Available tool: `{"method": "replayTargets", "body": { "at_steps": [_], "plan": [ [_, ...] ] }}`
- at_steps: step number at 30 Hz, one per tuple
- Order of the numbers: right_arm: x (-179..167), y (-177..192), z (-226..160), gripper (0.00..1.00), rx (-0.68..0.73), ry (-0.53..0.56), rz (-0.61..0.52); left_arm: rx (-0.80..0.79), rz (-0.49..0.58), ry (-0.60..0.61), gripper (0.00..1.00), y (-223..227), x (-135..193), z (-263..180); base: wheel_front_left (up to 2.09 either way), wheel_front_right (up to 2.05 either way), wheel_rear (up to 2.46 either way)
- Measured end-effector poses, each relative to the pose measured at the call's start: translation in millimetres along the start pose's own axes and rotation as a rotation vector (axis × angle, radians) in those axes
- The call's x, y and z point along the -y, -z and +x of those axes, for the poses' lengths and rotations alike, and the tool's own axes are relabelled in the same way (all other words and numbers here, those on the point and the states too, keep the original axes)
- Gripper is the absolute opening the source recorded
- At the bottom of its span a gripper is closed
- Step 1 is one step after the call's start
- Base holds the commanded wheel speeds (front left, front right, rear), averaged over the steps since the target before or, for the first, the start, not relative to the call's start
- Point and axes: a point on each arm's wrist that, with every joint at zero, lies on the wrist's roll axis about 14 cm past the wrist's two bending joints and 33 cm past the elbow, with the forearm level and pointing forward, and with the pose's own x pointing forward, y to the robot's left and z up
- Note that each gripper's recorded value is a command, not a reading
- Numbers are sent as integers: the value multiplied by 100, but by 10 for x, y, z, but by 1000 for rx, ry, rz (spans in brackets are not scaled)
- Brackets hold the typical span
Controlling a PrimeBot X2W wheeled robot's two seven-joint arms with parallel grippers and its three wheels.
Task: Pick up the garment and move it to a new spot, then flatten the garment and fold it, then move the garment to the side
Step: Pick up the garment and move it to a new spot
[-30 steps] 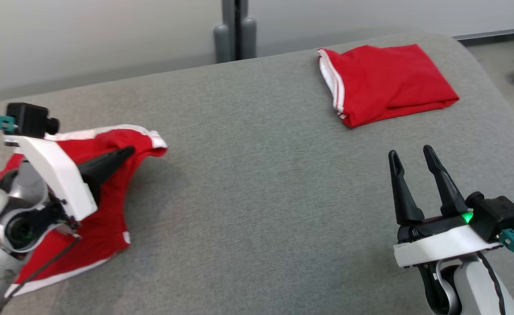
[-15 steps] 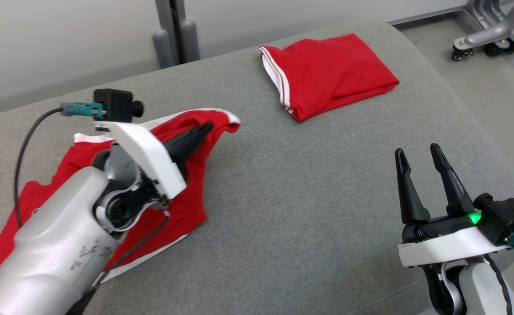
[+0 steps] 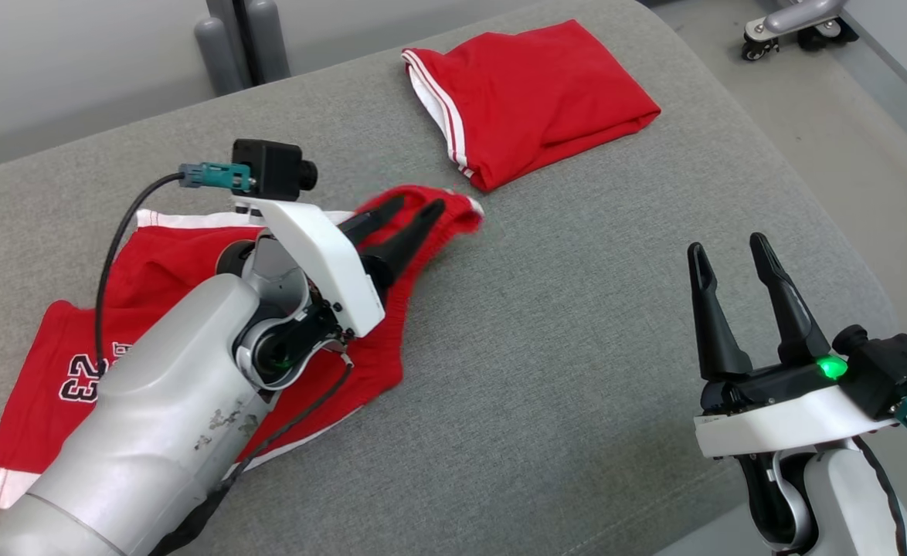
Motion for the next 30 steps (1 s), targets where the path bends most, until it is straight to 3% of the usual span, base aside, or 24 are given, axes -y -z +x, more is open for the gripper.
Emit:
{"method": "replayTargets", "body": {
  "at_steps": [12,23,30],
  "plan": [
    [-256,46,125,100,2,-79,11,154,81,-51,100,-361,-72,-435,0,0,0],
    [-595,118,143,100,-8,-174,32,402,279,-276,100,-652,-452,-1404,0,0,0],
    [-818,235,83,100,-42,-239,47,525,322,-442,100,-666,-591,-2044,0,0,0]
  ]
}}
